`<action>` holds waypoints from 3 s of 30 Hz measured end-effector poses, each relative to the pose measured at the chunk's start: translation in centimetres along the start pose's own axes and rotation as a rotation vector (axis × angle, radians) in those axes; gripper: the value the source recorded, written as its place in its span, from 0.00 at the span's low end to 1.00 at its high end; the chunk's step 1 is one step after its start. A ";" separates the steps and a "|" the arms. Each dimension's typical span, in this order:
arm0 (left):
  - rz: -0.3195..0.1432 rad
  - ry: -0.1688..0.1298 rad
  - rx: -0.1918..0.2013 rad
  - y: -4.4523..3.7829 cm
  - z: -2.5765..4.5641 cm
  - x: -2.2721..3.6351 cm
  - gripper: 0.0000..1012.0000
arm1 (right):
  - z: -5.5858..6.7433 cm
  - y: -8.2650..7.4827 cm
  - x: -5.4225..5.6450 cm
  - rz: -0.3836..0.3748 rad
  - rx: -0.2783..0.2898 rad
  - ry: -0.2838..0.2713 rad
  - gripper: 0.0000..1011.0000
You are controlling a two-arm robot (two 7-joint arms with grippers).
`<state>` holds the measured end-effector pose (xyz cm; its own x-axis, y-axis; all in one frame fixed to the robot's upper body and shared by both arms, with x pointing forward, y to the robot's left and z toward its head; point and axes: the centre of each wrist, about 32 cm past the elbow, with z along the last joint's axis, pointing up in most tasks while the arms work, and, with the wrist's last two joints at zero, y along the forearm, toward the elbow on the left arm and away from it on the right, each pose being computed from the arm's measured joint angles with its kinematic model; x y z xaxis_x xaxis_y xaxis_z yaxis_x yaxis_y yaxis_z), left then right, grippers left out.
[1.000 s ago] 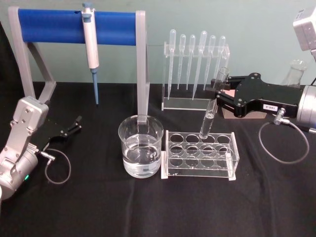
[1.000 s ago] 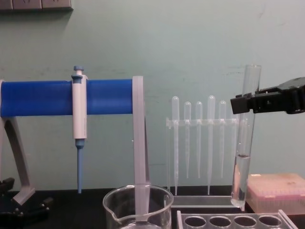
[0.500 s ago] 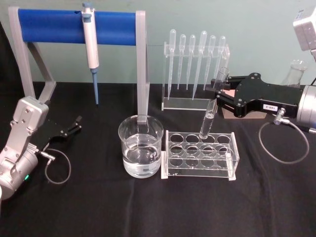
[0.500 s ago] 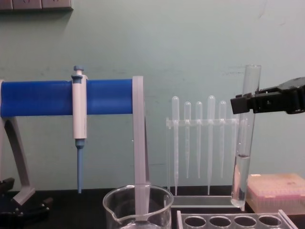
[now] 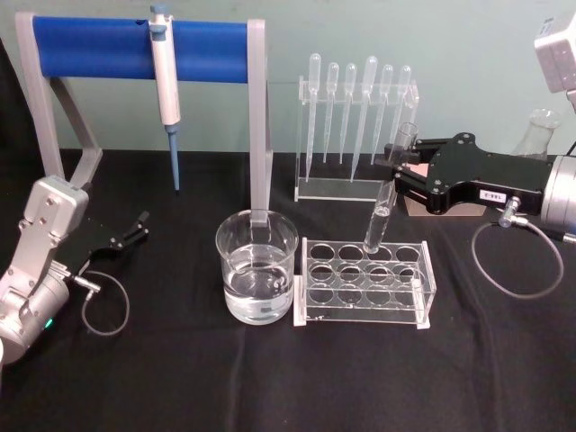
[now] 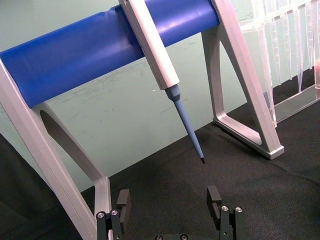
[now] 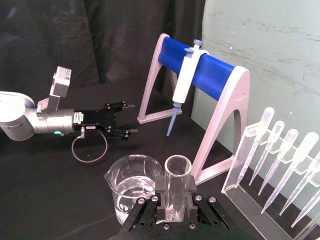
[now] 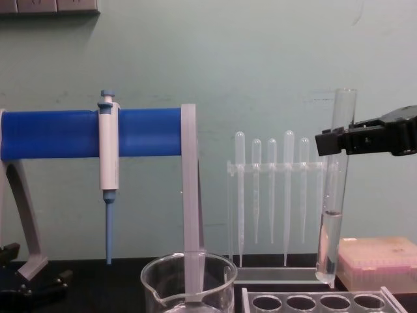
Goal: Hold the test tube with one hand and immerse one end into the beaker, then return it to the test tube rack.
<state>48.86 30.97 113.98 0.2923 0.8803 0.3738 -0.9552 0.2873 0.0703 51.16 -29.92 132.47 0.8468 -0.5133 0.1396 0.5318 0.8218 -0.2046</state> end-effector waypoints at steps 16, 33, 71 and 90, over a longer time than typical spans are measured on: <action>0.000 0.000 0.000 0.00 0.00 0.00 0.99 | 0.0 0.0 0.0 0.000 0.000 0.000 0.22; 0.000 0.000 0.000 0.00 0.00 0.00 0.99 | 0.0 0.0 0.0 0.000 0.000 0.000 0.22; 0.000 0.000 0.000 0.00 0.00 0.00 0.99 | 3.2 10.5 -0.7 0.210 0.015 -0.034 0.22; 0.000 0.000 0.000 0.00 0.00 0.00 0.99 | -1.6 12.4 -1.7 0.206 -0.025 -0.044 0.22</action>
<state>48.86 30.96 113.98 0.2923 0.8803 0.3737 -0.9552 0.2874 0.0703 56.26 -19.26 128.20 0.9367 -0.3233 0.1345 0.3481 0.9016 -0.2568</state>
